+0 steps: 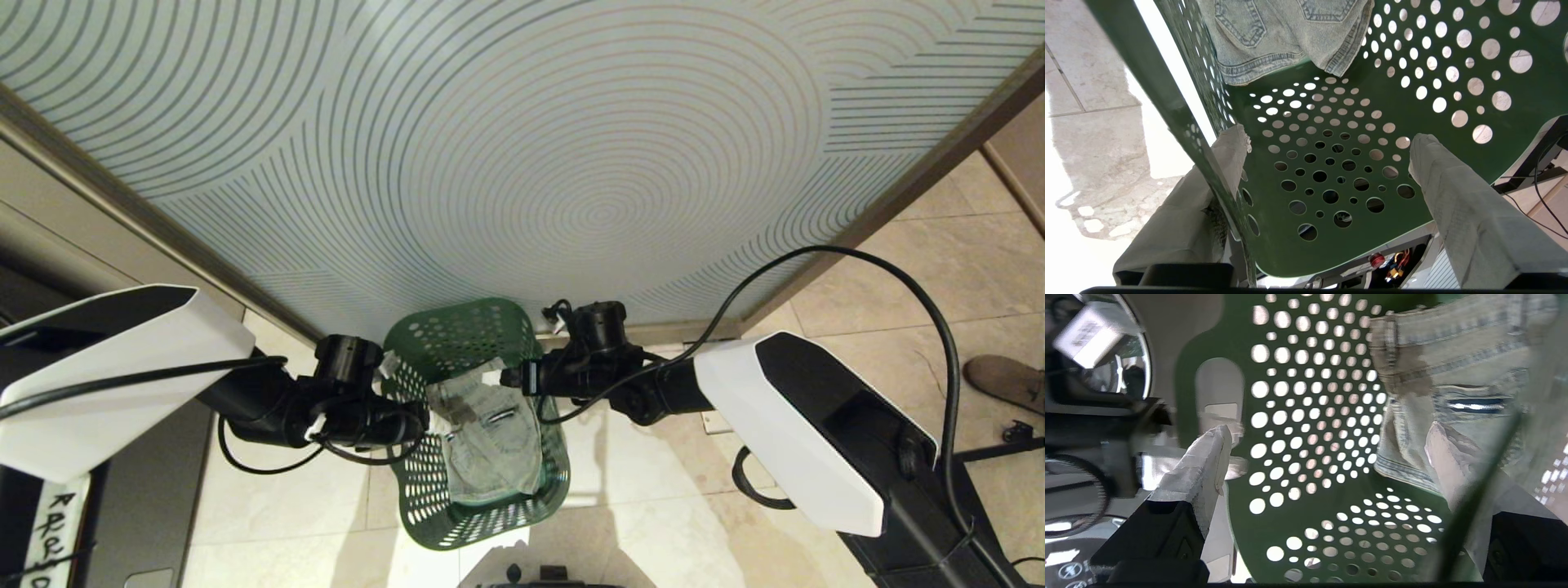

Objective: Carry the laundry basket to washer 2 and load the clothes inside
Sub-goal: Pick up the clothes basket and put it beside the washing machine

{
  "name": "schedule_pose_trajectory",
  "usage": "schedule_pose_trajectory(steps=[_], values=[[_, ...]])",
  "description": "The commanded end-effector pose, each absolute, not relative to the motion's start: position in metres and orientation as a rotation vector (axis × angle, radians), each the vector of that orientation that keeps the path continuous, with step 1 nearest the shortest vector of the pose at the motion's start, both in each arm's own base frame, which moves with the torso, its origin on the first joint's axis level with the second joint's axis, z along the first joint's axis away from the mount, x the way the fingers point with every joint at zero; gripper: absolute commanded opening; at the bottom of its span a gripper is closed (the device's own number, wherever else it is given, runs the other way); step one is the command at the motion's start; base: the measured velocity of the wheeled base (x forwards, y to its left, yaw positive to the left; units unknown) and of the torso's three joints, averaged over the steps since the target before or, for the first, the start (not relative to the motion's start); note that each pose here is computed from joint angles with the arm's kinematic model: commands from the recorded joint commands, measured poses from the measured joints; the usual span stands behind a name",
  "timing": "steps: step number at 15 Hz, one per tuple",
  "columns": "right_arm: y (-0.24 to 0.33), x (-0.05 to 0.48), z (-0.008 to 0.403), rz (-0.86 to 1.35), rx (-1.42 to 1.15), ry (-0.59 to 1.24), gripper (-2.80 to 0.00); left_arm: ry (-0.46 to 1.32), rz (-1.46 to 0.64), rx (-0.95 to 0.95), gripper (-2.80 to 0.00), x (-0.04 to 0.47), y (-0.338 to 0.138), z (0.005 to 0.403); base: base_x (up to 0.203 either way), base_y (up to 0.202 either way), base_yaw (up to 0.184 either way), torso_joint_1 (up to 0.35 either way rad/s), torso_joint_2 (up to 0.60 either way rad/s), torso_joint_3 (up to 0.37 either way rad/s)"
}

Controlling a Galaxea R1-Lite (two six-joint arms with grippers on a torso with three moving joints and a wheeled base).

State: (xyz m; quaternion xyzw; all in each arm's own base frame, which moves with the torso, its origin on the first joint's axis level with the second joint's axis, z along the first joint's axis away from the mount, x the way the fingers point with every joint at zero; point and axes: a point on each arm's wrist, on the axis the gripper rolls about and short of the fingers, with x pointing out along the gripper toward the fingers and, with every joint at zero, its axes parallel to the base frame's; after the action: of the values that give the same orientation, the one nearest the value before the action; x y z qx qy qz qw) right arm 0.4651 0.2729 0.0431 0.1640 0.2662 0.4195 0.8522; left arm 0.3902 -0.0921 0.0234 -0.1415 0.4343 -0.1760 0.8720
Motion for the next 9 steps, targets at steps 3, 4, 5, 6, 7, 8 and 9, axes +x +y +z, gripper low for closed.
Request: schedule_pose_trajectory(steps=[3, 4, 5, 6, 7, 8, 9], values=[[0.2695, 0.4684, 0.0388, 0.871, 0.35, 0.563, 0.0, 0.903, -0.366, -0.296, 0.0, 0.39, -0.0925, 0.0249, 0.0, 0.0, 0.0, 0.0, 0.0, 0.0], [0.2693, 0.4683, 0.0385, 0.869, 0.35, 0.564, 0.0, 0.902, -0.364, -0.295, 0.0, 0.3903, -0.0926, 0.0251, 0.0, 0.0, 0.0, 0.0, 0.0, 0.0], [0.27, 0.4679, 0.0385, 0.87, 0.349, 0.565, 0.0, 0.9, -0.364, -0.294, 0.0, 0.3903, -0.0925, 0.0257, 0.0, 0.0, 0.0, 0.0, 0.0, 0.0], [0.2699, 0.4679, 0.0386, 0.869, 0.349, 0.565, 0.0, 0.901, -0.364, -0.294, 0.0, 0.3899, -0.0925, 0.0255, 0.0, 0.0, 0.0, 0.0, 0.0, 0.0], [0.2699, 0.4679, 0.0393, 0.869, 0.349, 0.562, 0.0, 0.9, -0.364, -0.294, 0.0, 0.3899, -0.0925, 0.026, 0.0, 0.0, 0.0, 0.0, 0.0, 0.0], [0.2699, 0.4678, 0.0401, 0.869, 0.349, 0.562, 0.0, 0.9, -0.364, -0.294, 0.0, 0.3899, -0.0925, 0.026, 0.0, 0.0, 0.0, 0.0, 0.0, 0.0], [0.2699, 0.4678, 0.0401, 0.869, 0.349, 0.562, 0.0, 0.9, -0.363, -0.294, 0.0, 0.3899, -0.0924, 0.026, 0.0, 0.0, 0.0, 0.0, 0.0, 0.0]])
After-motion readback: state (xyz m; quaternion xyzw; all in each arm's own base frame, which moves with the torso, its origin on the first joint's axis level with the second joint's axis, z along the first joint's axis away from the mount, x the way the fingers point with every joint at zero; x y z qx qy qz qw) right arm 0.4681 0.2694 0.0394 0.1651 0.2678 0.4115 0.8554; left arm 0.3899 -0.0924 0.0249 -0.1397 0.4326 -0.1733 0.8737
